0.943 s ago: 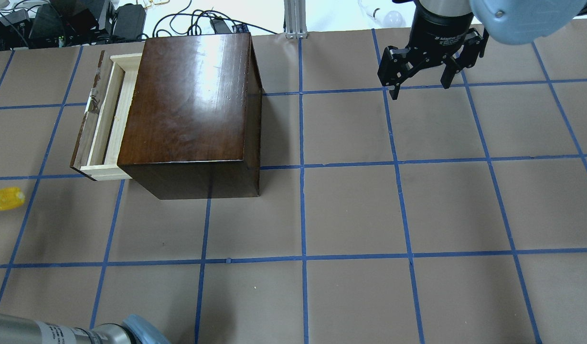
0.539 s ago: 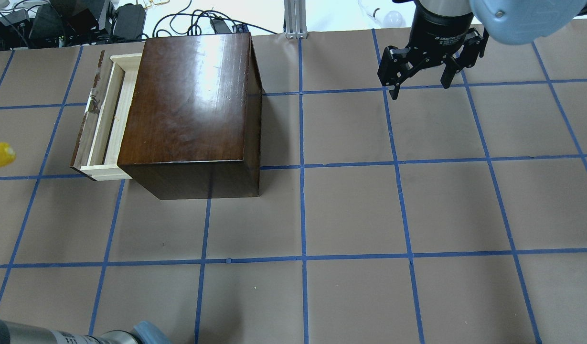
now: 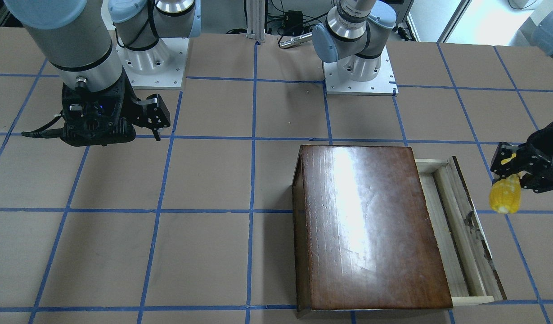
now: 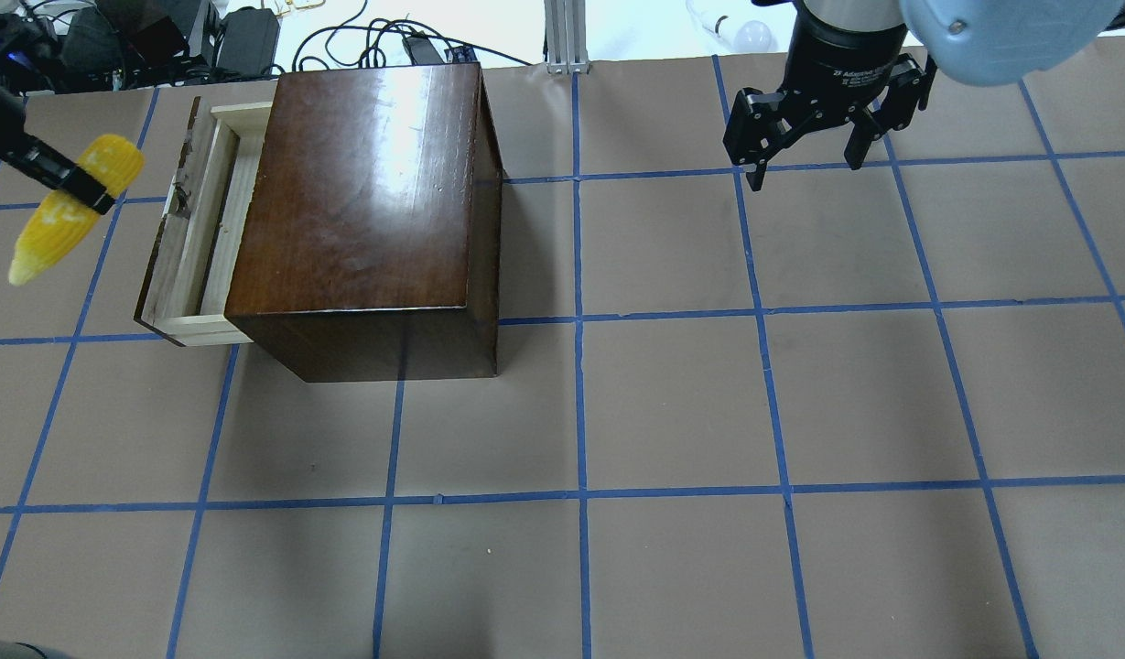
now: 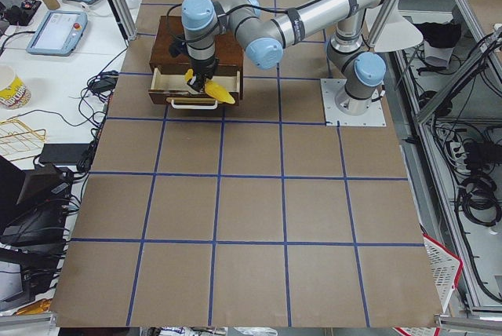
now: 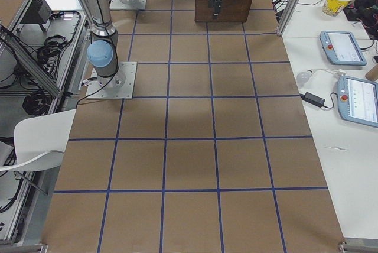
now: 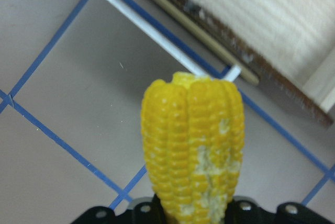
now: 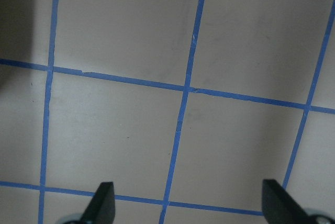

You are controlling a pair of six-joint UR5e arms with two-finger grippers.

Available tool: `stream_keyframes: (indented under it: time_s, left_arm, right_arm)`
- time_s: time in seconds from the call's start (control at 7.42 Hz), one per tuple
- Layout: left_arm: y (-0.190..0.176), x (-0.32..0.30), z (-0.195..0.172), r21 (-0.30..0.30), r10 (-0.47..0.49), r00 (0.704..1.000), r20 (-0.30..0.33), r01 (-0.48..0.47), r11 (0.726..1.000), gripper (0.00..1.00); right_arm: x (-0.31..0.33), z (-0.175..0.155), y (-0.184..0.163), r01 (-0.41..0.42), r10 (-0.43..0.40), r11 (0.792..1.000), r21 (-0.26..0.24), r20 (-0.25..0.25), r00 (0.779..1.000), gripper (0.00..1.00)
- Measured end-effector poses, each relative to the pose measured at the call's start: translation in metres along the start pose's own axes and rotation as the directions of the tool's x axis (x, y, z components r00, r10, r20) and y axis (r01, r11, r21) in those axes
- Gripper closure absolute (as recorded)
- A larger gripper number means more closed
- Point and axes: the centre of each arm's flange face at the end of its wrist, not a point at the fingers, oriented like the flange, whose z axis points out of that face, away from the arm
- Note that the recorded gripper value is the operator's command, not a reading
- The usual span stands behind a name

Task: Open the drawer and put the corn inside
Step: 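Lift the corn and carry it with the left gripper over the drawer, then lower the corn into the drawer and open the left gripper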

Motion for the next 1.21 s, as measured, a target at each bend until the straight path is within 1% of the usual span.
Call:
stream_keyframes:
  time_s: [0.13, 0.27, 0.4, 0.54, 0.81, 1.21]
  left_arm:
    - [-0.015, 0.008, 0.002, 0.011, -0.124, 0.992, -0.006, 0.124, 0.992, 1.00]
    - [-0.029, 0.015, 0.007, 0.017, -0.218, 0.976, -0.006, 0.218, 0.976, 1.00]
    - [-0.041, 0.020, 0.016, 0.022, -0.290, 0.957, -0.004, 0.290, 0.957, 1.00]
    - [-0.050, 0.024, 0.026, 0.023, -0.335, 0.942, -0.005, 0.335, 0.942, 1.00]
    - [-0.067, 0.035, 0.042, 0.025, -0.383, 0.924, -0.005, 0.383, 0.923, 1.00]
    - [-0.075, 0.035, 0.063, 0.003, -0.398, 0.917, 0.002, 0.398, 0.917, 1.00]
  right_arm:
    - [0.000, 0.000, 0.000, 0.000, 0.000, 1.000, 0.000, 0.000, 1.000, 0.00]
    - [0.000, 0.000, 0.000, 0.000, 0.000, 1.000, 0.000, 0.000, 1.000, 0.00]
    - [0.000, 0.000, 0.000, 0.000, 0.000, 1.000, 0.000, 0.000, 1.000, 0.00]
    - [0.000, 0.000, 0.000, 0.000, 0.000, 1.000, 0.000, 0.000, 1.000, 0.00]
    - [0.000, 0.000, 0.000, 0.000, 0.000, 1.000, 0.000, 0.000, 1.000, 0.00]
    - [0.000, 0.000, 0.000, -0.001, 0.001, 1.000, 0.000, 0.000, 1.000, 0.00]
